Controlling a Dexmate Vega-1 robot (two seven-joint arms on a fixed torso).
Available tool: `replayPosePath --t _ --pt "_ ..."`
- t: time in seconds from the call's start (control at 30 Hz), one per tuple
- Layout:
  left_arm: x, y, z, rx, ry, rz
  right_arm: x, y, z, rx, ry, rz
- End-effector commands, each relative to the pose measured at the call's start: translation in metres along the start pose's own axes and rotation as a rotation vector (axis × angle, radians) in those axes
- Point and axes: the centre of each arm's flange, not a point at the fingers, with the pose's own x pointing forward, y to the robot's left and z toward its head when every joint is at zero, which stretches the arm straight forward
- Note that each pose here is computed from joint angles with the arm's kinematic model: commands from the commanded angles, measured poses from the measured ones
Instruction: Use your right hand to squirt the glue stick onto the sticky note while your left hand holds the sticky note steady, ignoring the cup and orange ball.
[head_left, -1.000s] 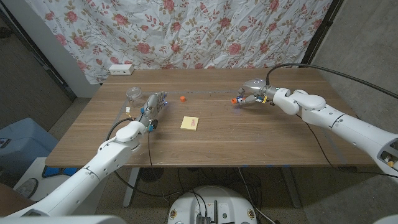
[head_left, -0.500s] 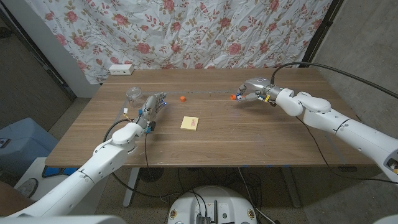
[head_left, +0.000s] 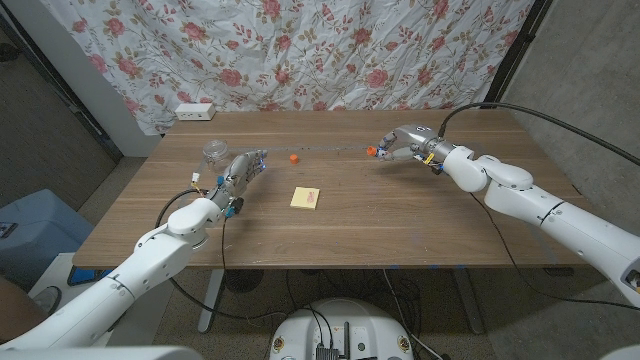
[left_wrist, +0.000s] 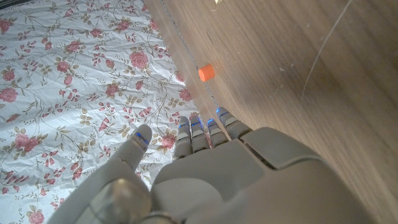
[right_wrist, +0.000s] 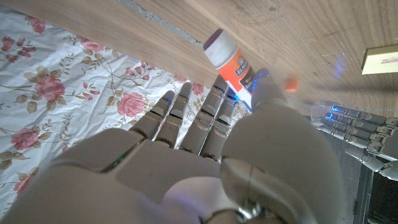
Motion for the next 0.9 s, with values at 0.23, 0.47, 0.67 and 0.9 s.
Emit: replayPosePath --t 0.23,0.47,0.67,0.9 --pt "-0.012 0.012 0.016 0.222 0.005 -0.094 -0.005 0.004 0.001 0.172 0.057 -0.078" --pt "-0.016 0.014 0.027 0.347 -0.001 -0.110 -0.008 0.006 0.000 0.214 0.086 -0.110" --pt "-0.020 0.014 0.031 0.449 -0.002 -0.127 -0.010 0.009 0.003 0.228 0.101 -0.132" --pt "-0.023 0.014 0.035 0.580 -0.015 -0.131 -0.012 0.012 0.007 0.244 0.114 -0.151"
